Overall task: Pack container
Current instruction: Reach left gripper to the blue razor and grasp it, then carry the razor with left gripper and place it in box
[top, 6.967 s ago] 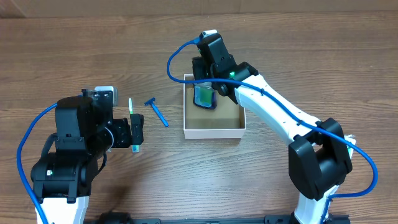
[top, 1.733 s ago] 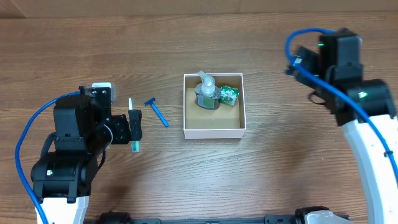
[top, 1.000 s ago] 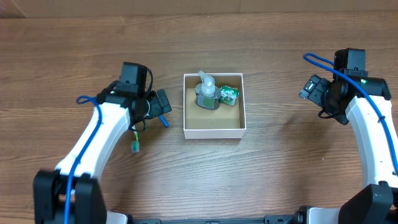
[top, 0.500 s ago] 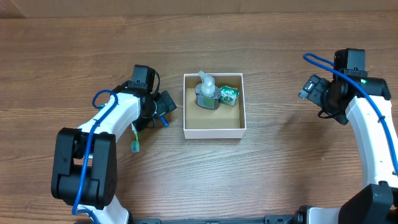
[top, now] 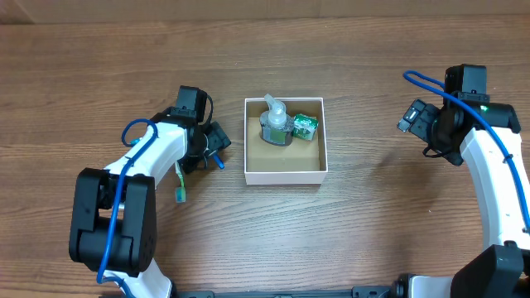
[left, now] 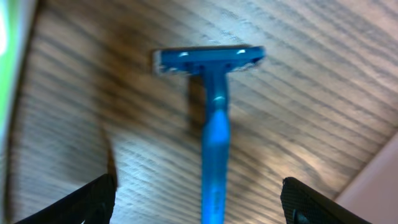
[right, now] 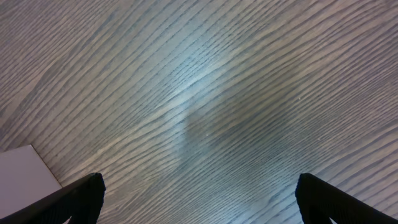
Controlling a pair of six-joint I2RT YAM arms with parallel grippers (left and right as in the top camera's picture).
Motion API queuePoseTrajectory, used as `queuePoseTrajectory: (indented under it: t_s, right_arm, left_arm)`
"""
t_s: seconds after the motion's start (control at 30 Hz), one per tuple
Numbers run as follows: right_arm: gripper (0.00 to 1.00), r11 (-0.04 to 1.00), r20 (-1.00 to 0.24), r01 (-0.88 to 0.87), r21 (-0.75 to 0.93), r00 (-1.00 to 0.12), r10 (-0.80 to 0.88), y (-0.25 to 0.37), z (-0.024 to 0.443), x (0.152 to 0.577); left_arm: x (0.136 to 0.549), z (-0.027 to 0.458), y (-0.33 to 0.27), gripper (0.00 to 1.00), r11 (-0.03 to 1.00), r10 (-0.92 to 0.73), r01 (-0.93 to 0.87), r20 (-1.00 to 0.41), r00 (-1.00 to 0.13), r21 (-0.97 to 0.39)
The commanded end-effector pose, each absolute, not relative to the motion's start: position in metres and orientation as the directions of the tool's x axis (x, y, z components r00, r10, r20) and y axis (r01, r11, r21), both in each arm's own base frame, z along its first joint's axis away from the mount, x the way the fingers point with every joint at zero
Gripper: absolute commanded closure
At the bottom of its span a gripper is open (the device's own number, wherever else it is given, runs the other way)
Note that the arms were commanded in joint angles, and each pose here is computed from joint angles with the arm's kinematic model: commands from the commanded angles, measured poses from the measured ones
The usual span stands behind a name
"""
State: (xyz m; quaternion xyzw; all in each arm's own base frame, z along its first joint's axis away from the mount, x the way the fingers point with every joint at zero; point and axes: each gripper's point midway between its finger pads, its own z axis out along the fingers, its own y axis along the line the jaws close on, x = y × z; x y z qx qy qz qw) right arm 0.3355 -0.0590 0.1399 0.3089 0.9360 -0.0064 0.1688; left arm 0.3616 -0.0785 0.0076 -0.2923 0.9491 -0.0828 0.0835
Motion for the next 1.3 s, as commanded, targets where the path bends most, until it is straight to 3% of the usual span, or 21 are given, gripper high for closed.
queuePoseTrajectory:
  t_s: [0.0,0.2,0.53,0.6,0.83,1.27]
  right_arm:
    - [0.00,0.810,-0.332,0.578,0.100,-0.748,0.575,-0.060,0.143,0.336]
    - [0.00,0.811,-0.328,0.576,0.105,-0.750,0.575,-0.058,0.143,0.336]
    - [0.00,0.811,-0.329,0.576,0.105,-0.749,0.575,-0.058,0.143,0.337]
    - [0.00,0.811,-0.328,0.576,0.105,-0.749,0.575,-0.058,0.143,0.337]
    - [0.00,0.811,-0.328,0.576,0.105,-0.750,0.575,-0.058,0.143,0.336]
    - [0.00,0.811,-0.327,0.576,0.104,-0.750,0.575,-0.058,0.143,0.336]
  left_arm:
    - [0.367,0.011,-0.066,0.15,0.813,-0.583,-0.571,-0.134,-0.802,-0.117]
    - [0.380,0.015,-0.067,0.10,0.851,-0.524,-0.522,-0.087,-0.847,-0.048]
    - [0.381,-0.004,-0.079,0.12,0.871,-0.491,-0.489,-0.029,-0.871,-0.050]
    - [0.380,-0.004,-0.083,0.29,0.875,-0.482,-0.481,-0.026,-0.876,-0.051]
    - [0.375,-0.004,-0.095,0.70,0.902,-0.430,-0.428,-0.019,-0.903,-0.049]
    - [0.375,-0.004,-0.095,0.96,0.903,-0.429,-0.428,-0.016,-0.903,-0.048]
